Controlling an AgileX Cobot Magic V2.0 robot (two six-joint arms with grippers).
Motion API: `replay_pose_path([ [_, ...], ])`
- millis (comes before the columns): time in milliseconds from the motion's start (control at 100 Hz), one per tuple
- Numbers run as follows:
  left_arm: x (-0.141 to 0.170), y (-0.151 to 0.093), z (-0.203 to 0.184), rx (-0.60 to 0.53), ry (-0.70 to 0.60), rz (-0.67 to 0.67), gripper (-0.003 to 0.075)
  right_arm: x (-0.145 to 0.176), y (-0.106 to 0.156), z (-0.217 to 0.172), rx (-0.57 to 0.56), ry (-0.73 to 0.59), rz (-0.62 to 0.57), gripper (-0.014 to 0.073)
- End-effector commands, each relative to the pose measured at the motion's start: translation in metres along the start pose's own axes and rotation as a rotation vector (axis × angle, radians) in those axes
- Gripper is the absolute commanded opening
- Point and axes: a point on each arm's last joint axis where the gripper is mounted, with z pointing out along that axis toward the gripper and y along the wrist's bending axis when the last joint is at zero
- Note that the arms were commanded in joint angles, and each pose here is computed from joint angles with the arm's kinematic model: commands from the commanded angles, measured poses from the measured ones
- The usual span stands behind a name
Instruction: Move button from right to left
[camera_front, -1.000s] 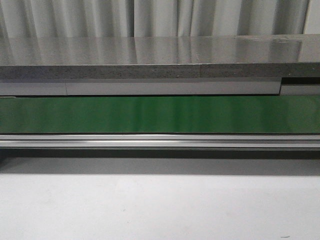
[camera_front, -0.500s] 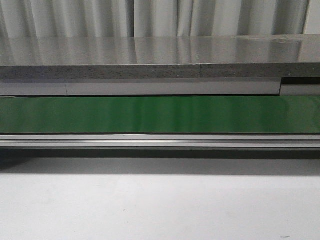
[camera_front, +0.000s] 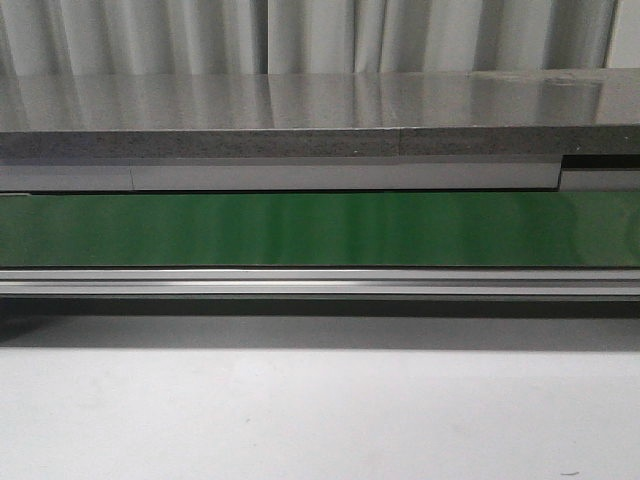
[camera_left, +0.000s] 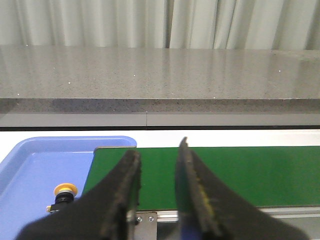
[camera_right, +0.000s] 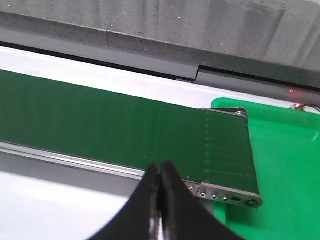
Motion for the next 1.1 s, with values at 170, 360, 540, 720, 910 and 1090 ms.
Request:
replay_pose_path([
  [170, -0.015, 0.0, -0.001, 0.001, -0.095, -0.017, 0.0005, -0.013, -0.001, -0.003, 0.011, -0.087, -0.006, -0.0068],
  [360, -0.015, 0.0, -0.001, 0.001, -0.095, -0.017, 0.0005, -0.013, -0.001, -0.003, 0.011, -0.087, -0.006, -0.0068],
  [540, -0.015, 0.001, -0.001, -0.003, -0.095, -0.006, 0.0005, -0.013, -0.001, -0.003, 0.011, -0.087, -0.006, -0.0068],
  [720, -0.015, 0.002, -0.001, -0.012, -0.093, 0.021, 0.0005, -0.013, -0.001, -0.003, 0.011, -0.087, -0.006, -0.0068],
  [910, -0.014, 0.002, 0.0, -0.019, -0.128, 0.02, 0.0005, -0.013, -0.001, -0.003, 0.011, -0.087, -0.006, -0.0068],
  [1090, 0.0, 0.003, 0.008, -0.036, -0.167, 0.027, 0.0005, -0.013, -0.001, -0.003, 0.011, -0.087, -0.006, -0.0068],
])
